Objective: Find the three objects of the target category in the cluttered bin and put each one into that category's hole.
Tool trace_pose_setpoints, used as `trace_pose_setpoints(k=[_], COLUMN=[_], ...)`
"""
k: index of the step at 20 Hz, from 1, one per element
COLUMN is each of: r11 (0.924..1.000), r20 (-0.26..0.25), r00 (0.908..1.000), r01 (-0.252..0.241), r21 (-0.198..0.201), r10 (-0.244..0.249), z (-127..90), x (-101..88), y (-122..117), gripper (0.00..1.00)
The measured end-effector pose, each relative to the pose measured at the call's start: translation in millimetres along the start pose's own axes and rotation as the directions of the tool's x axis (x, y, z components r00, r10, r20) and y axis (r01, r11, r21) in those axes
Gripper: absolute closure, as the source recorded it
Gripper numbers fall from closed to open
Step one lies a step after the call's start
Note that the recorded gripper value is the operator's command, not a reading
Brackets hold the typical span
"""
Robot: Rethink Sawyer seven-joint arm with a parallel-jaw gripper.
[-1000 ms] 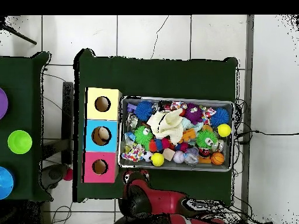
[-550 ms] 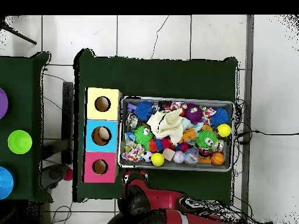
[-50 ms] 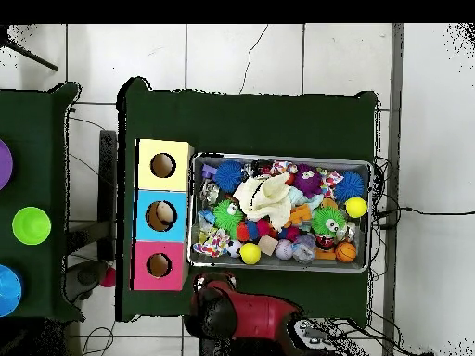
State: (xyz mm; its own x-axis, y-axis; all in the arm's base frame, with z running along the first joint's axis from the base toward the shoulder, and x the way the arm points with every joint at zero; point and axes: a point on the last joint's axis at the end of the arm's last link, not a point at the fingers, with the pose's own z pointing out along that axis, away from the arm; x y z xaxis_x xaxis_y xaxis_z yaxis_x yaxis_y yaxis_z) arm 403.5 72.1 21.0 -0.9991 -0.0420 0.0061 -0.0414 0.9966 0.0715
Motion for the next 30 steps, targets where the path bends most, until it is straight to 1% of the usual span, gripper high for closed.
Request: trace_pose_setpoints(k=[3, 5, 7, 8, 10, 16, 18, 21, 22, 27, 30], r11=[1.0000, 1.0000, 1.0000, 1.0000, 0.9999, 0.9998, 0.9998, 0.9996, 0.9995, 0.9994, 0.9994], r20=[-0.070, -0.103, -0.106, -0.094, -0.086, -0.003, 0.014, 0.055, 0.076, 0.096, 0.100], r00=[0.9975, 0.9946, 0.9943, 0.9955, 0.9963, 1.0000, 0.9999, 0.9985, 0.9971, 0.9954, 0.9950], r01=[-0.007, -0.008, -0.008, -0.007, -0.007, -0.007, -0.008, -0.010, -0.011, -0.012, -0.013], r21=[-0.001, 0.000, 0.002, 0.006, 0.008, 0.018, 0.020, 0.025, 0.029, 0.032, 0.032], r10=[0.007, 0.008, 0.008, 0.007, 0.007, 0.007, 0.008, 0.009, 0.009, 0.009, 0.010], z=[-15.9, -26.1, -30.9, -33.7, -34.1, -28.8, -27.2, -22.9, -20.5, -15.6, -11.1], x=[-0.1, -0.4, -1.8, -4.8, -6.6, -18.6, -21.3, -28.8, -35.4, -48.0, -52.1], y=[0.7, 0.6, -0.1, -0.9, -1.3, -3.5, -4.2, -6.1, -7.8, -11.6, -12.8], gripper=[0.00, 0.00, 0.00, 0.00, 0.00, 0.00, 0.00, 0.00, 0.00, 0.00, 0.00])
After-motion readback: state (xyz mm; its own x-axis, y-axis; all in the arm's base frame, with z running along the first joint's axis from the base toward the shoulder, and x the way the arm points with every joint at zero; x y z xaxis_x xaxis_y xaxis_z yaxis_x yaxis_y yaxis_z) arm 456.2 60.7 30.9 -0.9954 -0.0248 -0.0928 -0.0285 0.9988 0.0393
